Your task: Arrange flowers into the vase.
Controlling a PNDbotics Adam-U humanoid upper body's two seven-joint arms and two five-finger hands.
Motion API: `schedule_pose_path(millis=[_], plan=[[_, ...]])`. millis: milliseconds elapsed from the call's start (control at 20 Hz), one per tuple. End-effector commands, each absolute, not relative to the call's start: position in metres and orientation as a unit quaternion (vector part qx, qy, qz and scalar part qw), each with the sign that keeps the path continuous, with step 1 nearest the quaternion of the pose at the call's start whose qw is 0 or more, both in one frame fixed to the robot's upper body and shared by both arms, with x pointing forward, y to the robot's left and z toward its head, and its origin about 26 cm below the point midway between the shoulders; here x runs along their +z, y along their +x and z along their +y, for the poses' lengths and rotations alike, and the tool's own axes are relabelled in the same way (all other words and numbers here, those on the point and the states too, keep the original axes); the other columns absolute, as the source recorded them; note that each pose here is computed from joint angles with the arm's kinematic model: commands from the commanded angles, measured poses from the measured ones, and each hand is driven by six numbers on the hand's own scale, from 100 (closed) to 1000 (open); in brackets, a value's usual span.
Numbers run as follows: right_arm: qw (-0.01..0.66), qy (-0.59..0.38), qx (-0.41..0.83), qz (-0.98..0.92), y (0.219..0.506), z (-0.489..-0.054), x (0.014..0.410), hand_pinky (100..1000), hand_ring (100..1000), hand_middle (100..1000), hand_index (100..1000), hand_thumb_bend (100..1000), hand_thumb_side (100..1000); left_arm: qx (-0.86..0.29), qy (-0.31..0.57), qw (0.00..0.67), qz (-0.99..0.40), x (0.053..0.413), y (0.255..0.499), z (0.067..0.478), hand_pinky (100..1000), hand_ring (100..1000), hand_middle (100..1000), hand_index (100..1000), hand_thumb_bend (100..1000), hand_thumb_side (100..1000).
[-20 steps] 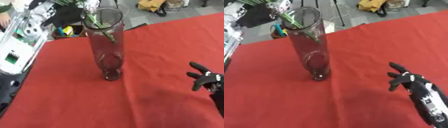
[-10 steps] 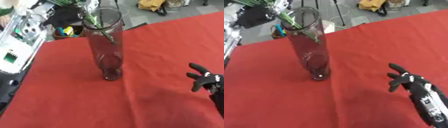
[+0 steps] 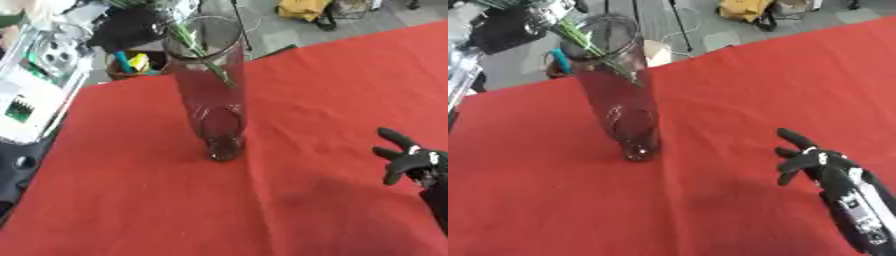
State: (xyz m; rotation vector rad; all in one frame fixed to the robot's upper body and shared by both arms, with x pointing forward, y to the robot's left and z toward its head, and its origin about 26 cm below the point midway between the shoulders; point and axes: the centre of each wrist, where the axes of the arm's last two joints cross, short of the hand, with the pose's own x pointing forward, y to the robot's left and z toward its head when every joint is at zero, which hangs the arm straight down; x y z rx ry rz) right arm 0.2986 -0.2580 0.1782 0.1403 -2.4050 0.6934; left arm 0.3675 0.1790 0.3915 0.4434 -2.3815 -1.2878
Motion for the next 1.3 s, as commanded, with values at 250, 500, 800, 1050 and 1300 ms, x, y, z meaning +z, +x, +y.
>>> schedule_pose_path(millis=[250,500,800,1050,1300], plan=[[0.305,0.051,0.271,-0.912,0.2957,-0.2570,0.1836,918,1000,475,667,100,906,-0.491,0.192,0.160,-0.835,0.4116,0.3580,0.1909,760,926,974,1000,100,870],[0.308,0.053,0.272,-0.910,0.2955,-0.2572,0.1833,918,1000,471,667,100,906,-0.522,0.188,0.155,-0.817,0.4118,0.3619,0.1949,789,949,995,1000,100,921],[0.310,0.054,0.273,-0.909,0.2956,-0.2571,0.1834,919,1000,470,667,100,905,-0.527,0.178,0.149,-0.817,0.4133,0.3614,0.1957,816,963,1000,1000,100,1000],[0.311,0.053,0.274,-0.909,0.2955,-0.2570,0.1831,920,1000,469,667,100,904,-0.532,0.157,0.140,-0.820,0.4153,0.3596,0.1940,866,991,1000,1000,100,1000],[0.311,0.054,0.275,-0.908,0.2955,-0.2567,0.1827,921,1000,469,668,100,905,-0.538,0.147,0.132,-0.819,0.4164,0.3586,0.1940,907,1000,1000,1000,100,1000]])
